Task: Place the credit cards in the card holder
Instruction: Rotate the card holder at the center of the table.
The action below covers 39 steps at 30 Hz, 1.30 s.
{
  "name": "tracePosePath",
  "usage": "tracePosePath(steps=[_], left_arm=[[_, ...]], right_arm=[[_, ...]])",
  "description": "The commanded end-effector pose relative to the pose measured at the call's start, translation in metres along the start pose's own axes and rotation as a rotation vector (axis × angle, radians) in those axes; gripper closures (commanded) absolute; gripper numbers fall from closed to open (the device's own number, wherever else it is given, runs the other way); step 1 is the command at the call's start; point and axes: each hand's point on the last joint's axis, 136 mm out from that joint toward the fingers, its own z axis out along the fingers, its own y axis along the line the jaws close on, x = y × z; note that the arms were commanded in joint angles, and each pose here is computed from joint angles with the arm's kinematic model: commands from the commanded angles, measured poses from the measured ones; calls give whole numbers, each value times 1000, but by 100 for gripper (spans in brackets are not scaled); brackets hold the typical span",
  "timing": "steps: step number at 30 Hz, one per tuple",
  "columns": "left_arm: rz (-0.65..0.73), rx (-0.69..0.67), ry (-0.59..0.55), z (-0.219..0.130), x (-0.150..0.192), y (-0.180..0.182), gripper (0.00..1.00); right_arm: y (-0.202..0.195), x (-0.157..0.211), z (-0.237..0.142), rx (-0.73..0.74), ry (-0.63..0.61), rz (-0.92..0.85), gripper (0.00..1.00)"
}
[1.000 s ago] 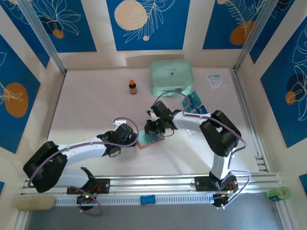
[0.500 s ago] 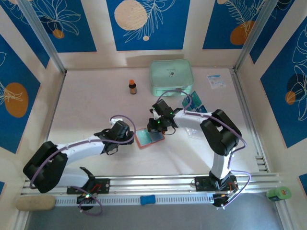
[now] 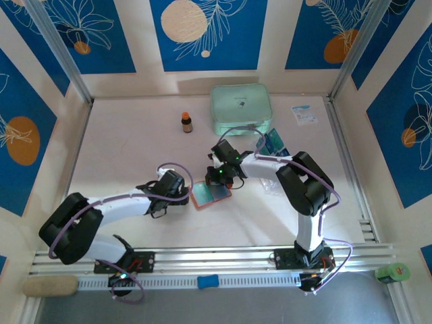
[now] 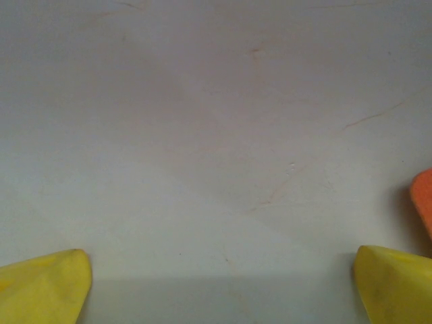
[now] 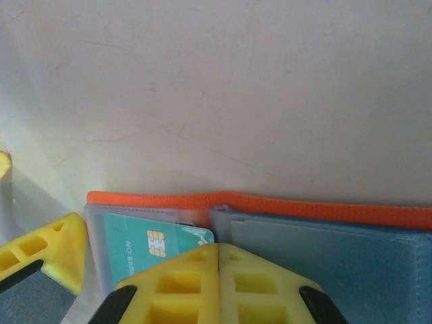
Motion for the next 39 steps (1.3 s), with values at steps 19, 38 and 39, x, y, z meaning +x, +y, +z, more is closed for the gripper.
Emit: tracePosePath(steps=[19,38,39], left_arm=[[10,43,44,10,2,-13,0],[3,48,39,9,3,-12,0],[3,48,38,9,3,-12,0]], right_arm=[[21,18,8,-85,75,13,100],[-13,-23,-69,43,-114,6,78],[-20,-24,-72,67,-122,8,71]])
